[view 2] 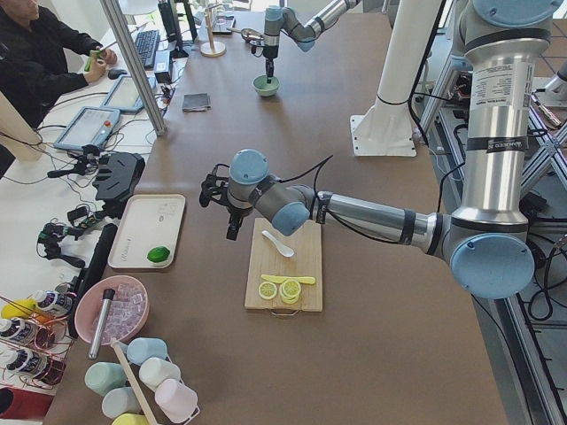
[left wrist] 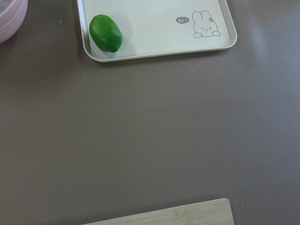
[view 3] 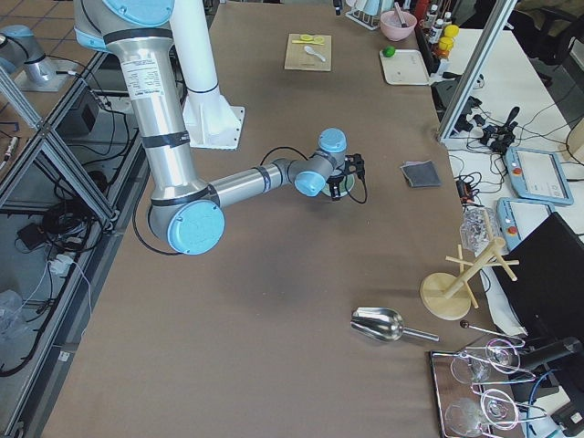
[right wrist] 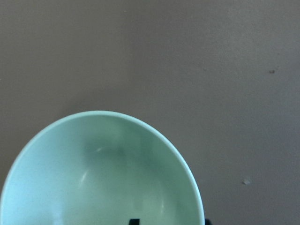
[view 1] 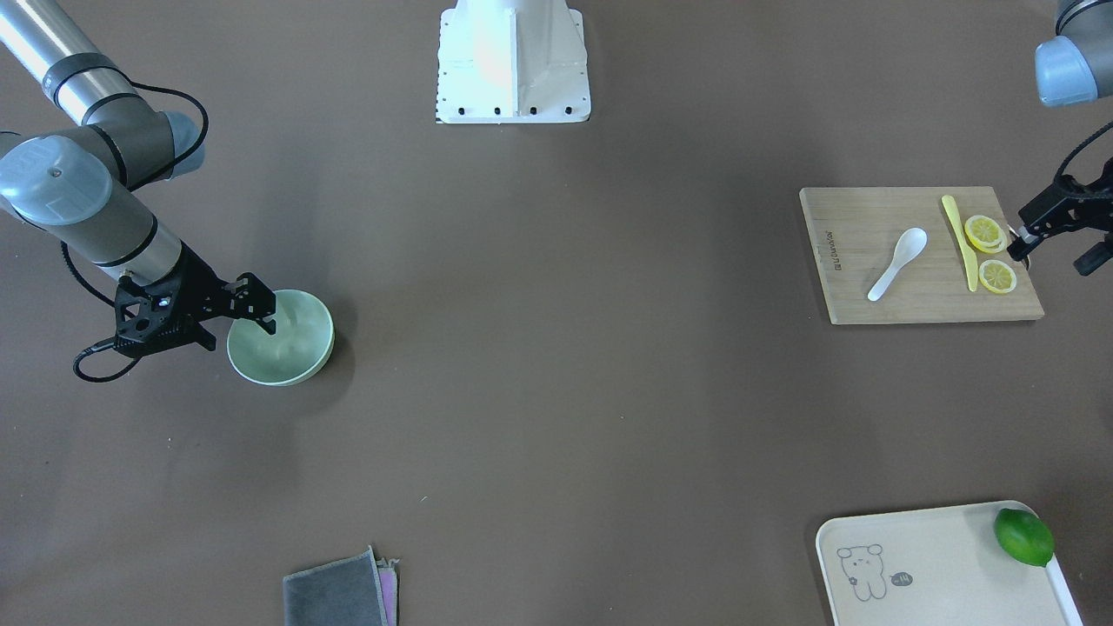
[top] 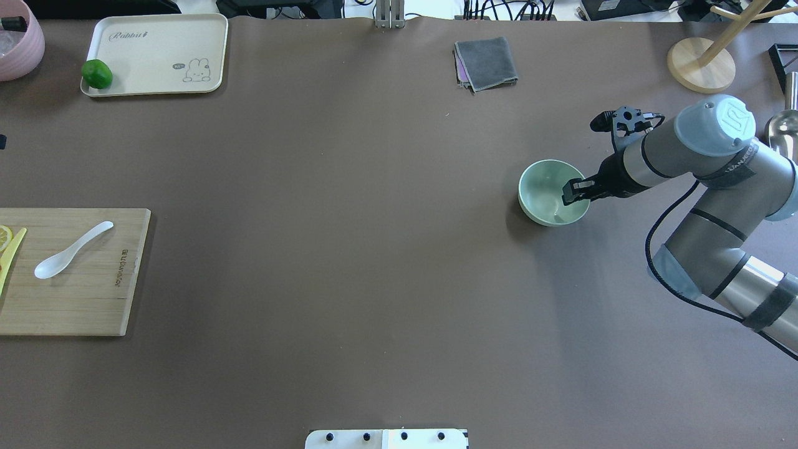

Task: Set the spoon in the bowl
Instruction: 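Slide the pale green bowl with the right gripper toward the table center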

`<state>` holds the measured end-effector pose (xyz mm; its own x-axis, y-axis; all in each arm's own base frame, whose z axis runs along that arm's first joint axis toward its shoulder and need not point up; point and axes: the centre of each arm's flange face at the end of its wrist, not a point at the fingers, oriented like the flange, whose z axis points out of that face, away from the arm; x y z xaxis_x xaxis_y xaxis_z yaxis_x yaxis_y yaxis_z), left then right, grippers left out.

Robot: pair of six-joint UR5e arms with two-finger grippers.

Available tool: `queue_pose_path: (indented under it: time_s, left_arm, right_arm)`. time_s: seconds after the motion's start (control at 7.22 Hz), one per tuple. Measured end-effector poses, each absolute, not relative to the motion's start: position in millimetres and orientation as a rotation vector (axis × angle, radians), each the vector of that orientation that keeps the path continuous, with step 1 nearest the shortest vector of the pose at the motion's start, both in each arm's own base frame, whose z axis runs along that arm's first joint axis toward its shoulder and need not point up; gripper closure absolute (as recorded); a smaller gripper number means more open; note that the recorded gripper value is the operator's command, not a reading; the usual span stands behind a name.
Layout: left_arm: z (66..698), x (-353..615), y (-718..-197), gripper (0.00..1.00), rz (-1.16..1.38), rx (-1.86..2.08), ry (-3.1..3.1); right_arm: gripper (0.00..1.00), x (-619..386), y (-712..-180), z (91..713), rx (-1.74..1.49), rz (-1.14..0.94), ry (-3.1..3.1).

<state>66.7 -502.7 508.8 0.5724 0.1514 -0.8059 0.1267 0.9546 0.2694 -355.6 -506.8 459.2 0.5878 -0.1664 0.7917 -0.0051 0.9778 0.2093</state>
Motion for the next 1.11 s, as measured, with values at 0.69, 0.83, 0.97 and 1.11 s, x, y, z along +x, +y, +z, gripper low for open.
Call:
queue_pose_path:
  time_s: [0.69, 0.83, 0.97, 1.11]
  left_arm:
    - [511, 67, -503, 0.02, 0.018, 0.314, 0.963]
    - [513, 66, -502, 0.02, 0.022, 0.318, 0.963]
    - [513, 66, -502, 0.02, 0.026, 0.322, 0.965]
    - [514, 67, -502, 0.02, 0.031, 0.331, 0.970]
  right_arm:
    - [1.00, -396, -521, 340, 0.163, 0.080, -1.105]
    - [1.00, -425, -510, 309, 0.168, 0.065, -1.137]
    - [1.00, -459, -496, 288, 0.190, 0.063, -1.145]
    - [1.00, -497, -486, 269, 0.227, 0.077, -1.136]
